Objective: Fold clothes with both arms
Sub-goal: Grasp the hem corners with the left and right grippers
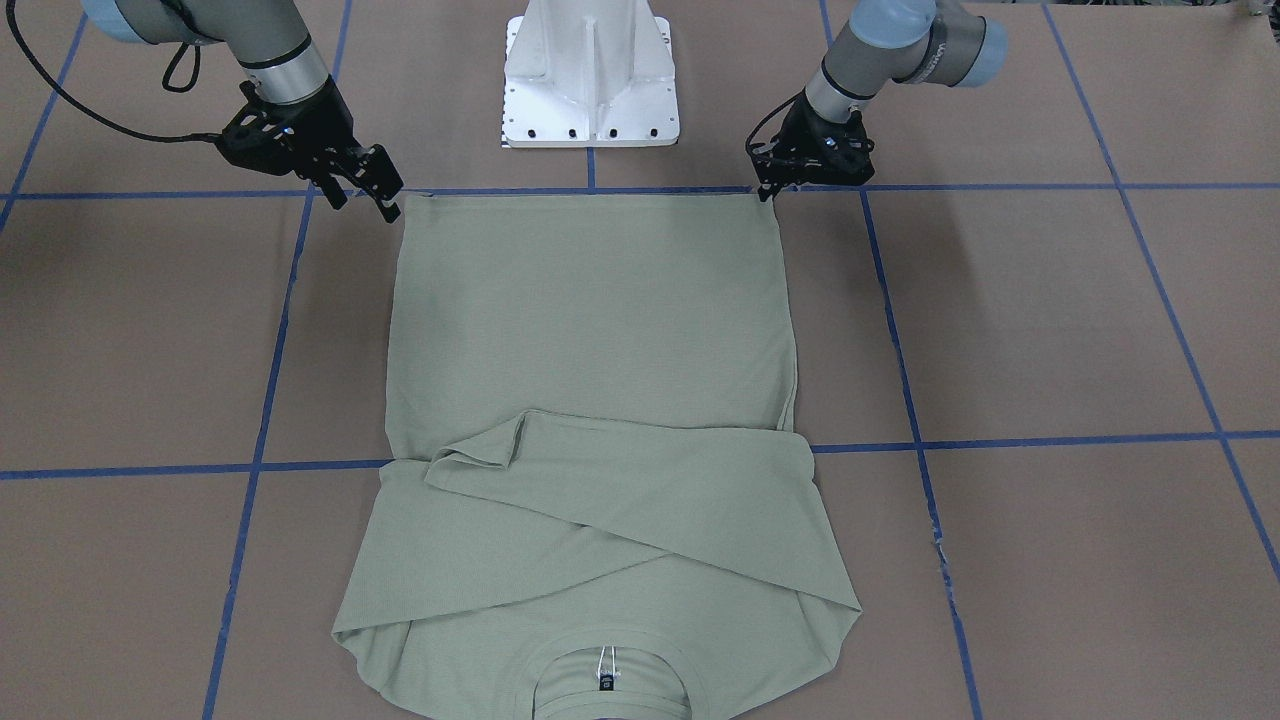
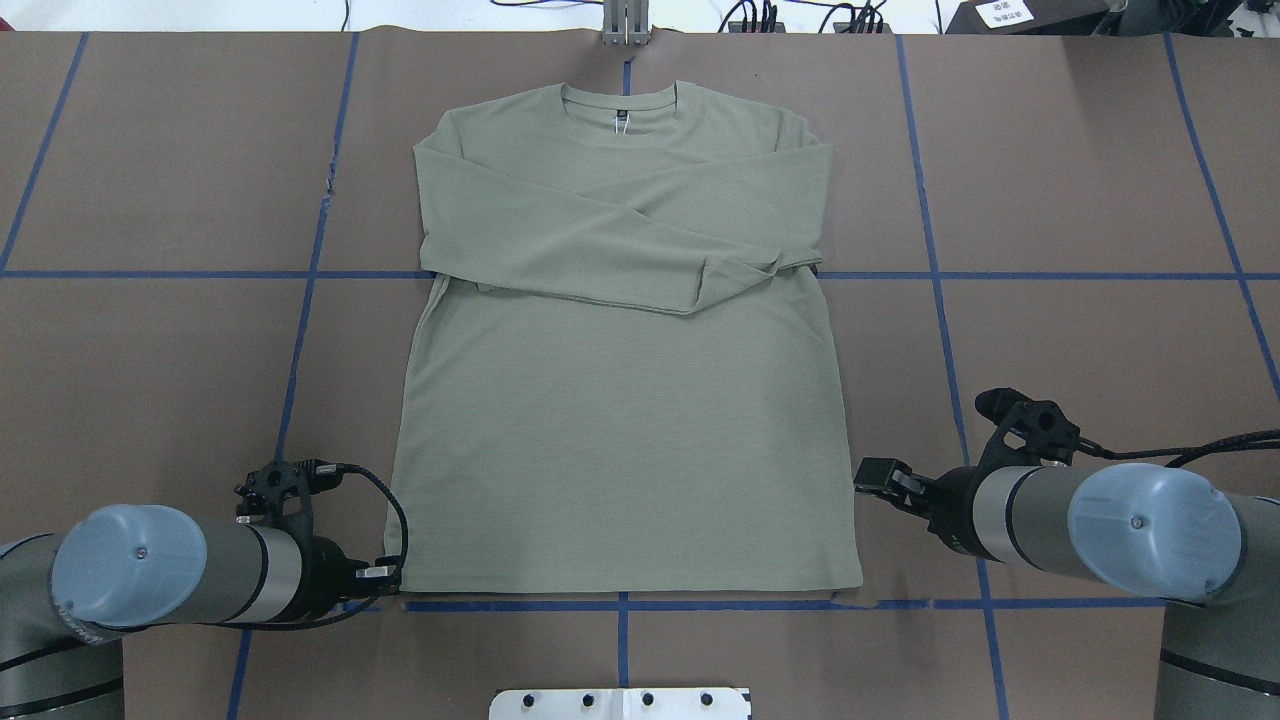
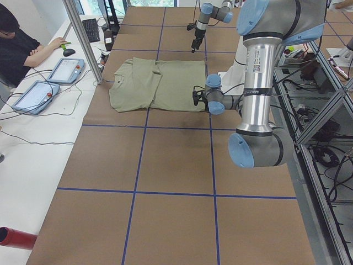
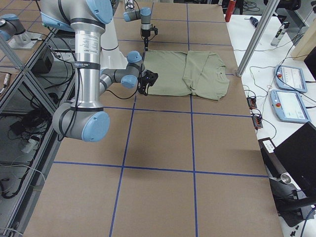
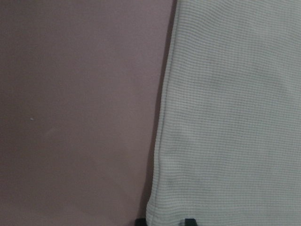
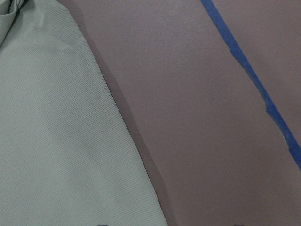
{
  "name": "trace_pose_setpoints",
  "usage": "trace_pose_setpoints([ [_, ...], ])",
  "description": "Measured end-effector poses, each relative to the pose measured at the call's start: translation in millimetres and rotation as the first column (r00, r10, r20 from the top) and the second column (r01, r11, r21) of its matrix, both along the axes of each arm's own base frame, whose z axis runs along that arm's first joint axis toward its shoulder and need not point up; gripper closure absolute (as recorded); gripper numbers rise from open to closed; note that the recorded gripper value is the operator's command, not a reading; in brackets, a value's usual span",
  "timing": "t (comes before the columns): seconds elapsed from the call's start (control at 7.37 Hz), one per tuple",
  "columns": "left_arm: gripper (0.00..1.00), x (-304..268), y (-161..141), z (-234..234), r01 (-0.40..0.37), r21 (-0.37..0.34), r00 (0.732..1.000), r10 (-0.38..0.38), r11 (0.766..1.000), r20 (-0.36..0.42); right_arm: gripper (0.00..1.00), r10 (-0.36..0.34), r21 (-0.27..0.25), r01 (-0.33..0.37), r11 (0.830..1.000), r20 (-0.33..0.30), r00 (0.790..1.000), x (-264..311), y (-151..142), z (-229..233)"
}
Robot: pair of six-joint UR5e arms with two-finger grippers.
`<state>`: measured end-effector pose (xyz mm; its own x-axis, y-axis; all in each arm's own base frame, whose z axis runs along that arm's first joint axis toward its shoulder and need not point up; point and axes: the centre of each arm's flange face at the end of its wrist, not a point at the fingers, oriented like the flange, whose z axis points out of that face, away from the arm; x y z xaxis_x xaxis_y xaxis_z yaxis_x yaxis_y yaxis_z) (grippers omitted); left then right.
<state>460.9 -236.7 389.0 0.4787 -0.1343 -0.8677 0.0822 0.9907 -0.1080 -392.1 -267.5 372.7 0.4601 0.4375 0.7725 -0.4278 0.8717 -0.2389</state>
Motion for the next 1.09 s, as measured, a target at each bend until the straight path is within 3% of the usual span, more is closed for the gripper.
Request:
trace_pose_setpoints([
  [0.68,1.00,-28,-7,-52,0.030,0.026,0.994,-0.027,0.999,-0.102,0.15,0.037,-0.063,-0.039,0.997,-0.024,0.999,-9,12,7],
  [1.09,1.00,-40,-10,-69,0.051,0.037,0.989,-0.046,0.998,-0.139,0.22,0.051,-0.039,-0.052,0.998,-0.029,0.998,-32,40,6],
])
